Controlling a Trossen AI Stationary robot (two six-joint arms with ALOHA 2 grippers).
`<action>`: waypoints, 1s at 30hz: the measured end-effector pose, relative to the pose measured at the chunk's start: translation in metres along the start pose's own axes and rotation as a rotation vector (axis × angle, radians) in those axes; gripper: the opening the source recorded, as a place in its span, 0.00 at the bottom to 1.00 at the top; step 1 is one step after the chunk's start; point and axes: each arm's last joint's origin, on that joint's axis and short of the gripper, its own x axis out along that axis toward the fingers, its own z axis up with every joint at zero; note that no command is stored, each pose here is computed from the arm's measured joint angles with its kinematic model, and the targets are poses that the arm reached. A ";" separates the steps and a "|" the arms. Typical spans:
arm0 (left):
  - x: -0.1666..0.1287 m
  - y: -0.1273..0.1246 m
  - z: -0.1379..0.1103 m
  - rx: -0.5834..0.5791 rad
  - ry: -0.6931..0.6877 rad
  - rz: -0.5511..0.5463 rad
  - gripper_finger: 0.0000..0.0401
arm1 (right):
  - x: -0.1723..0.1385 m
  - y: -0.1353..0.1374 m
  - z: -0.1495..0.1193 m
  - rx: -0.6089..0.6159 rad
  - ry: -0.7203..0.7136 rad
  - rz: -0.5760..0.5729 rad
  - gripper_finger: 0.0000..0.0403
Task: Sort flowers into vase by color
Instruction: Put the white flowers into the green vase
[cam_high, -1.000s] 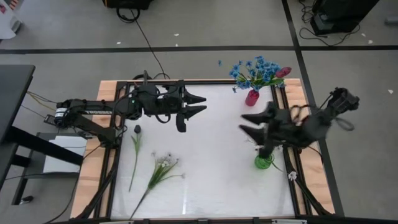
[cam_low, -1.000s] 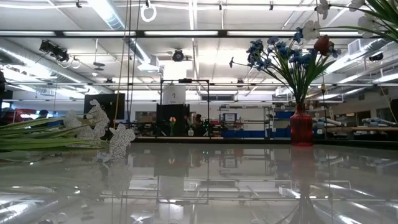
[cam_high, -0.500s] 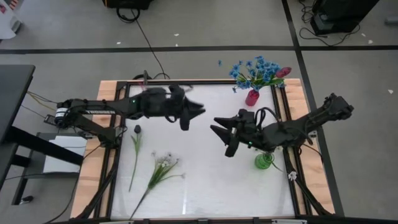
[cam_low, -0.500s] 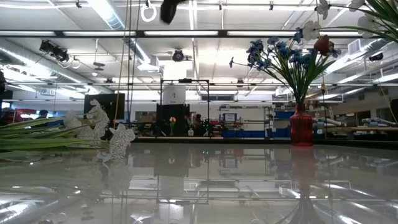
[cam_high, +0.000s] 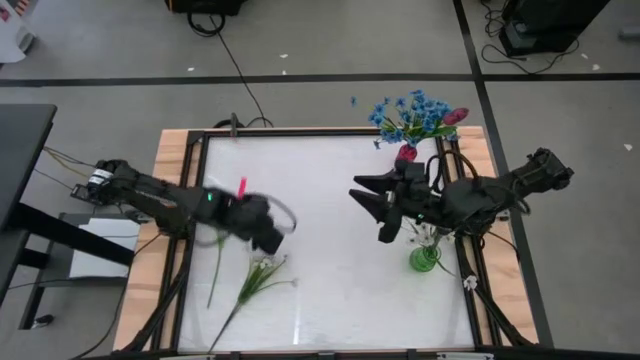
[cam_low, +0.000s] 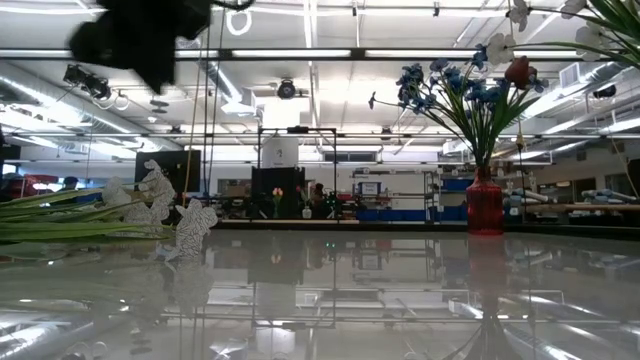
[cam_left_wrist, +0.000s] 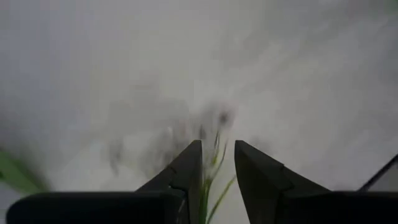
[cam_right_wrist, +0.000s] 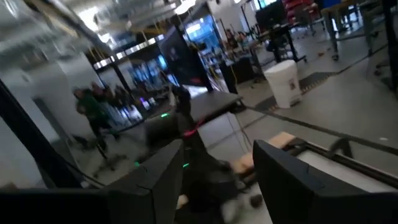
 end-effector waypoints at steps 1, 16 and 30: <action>0.004 0.000 -0.011 -0.005 0.018 0.010 0.25 | -0.002 -0.001 0.002 -0.015 0.013 -0.009 0.50; 0.063 0.028 -0.110 -0.150 0.160 -0.019 0.35 | -0.008 -0.003 0.005 -0.051 0.127 0.130 0.56; 0.093 0.055 -0.120 -0.147 0.164 -0.029 0.61 | -0.006 -0.008 0.003 -0.028 0.152 0.096 0.63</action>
